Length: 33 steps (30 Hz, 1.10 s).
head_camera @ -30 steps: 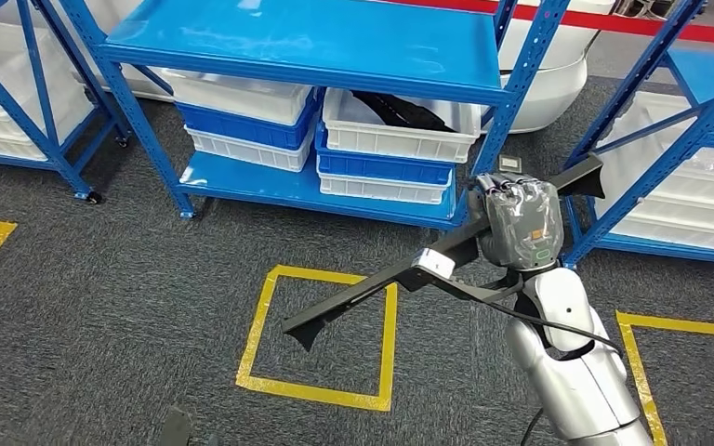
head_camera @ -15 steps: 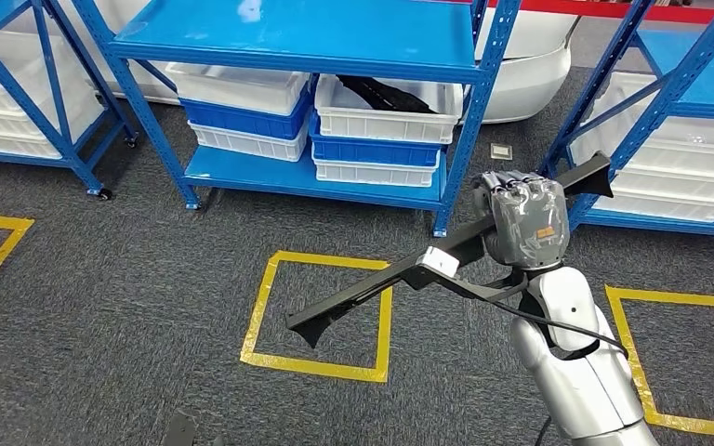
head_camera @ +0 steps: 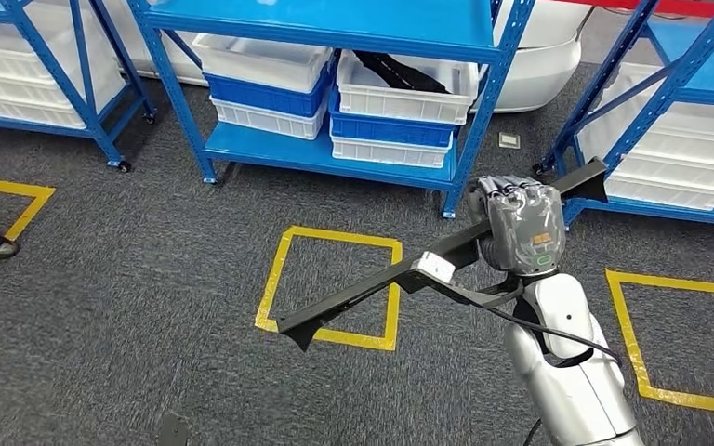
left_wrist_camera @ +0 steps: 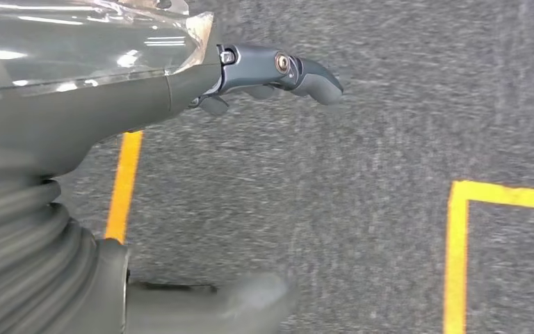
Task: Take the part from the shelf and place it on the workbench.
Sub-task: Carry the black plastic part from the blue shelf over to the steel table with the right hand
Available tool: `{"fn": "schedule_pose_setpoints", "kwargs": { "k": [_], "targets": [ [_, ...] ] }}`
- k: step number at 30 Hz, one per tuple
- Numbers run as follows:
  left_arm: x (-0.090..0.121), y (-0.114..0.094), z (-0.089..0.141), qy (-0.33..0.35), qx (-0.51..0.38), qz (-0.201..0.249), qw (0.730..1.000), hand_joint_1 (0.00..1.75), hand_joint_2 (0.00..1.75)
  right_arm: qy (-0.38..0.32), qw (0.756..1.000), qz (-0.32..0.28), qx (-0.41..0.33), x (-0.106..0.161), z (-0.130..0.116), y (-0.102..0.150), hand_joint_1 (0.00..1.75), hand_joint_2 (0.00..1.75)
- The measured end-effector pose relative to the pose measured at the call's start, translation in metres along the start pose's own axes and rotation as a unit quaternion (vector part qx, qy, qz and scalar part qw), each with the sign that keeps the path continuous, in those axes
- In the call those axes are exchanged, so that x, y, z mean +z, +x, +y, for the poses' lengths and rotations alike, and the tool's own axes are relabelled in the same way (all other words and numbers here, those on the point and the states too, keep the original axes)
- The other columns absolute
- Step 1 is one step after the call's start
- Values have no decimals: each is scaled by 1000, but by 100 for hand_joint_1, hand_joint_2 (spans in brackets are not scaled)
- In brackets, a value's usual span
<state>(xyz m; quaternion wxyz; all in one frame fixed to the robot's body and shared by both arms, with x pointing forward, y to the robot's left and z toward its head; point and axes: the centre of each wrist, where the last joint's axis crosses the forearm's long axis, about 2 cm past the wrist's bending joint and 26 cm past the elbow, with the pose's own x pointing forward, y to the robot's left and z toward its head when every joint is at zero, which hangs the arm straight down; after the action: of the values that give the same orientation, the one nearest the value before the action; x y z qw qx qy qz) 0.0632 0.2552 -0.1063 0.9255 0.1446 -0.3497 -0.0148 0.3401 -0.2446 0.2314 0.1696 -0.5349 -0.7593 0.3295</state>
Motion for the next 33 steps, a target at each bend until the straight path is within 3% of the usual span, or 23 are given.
{"fn": "schedule_pose_setpoints", "kwargs": {
  "k": [9,20,33],
  "targets": [
    [0,-1,0,0,5,0,1000,0,175,-14,998,20,-63,-25,-5,-3,175,175],
    [-2,1,1,-13,-2,-1,1000,0,175,-9,996,43,-74,-4,-1,-13,175,175],
    [-4,6,-1,-21,-6,-12,1000,0,175,-3,999,36,-38,10,-5,-21,175,175]
  ]
}}
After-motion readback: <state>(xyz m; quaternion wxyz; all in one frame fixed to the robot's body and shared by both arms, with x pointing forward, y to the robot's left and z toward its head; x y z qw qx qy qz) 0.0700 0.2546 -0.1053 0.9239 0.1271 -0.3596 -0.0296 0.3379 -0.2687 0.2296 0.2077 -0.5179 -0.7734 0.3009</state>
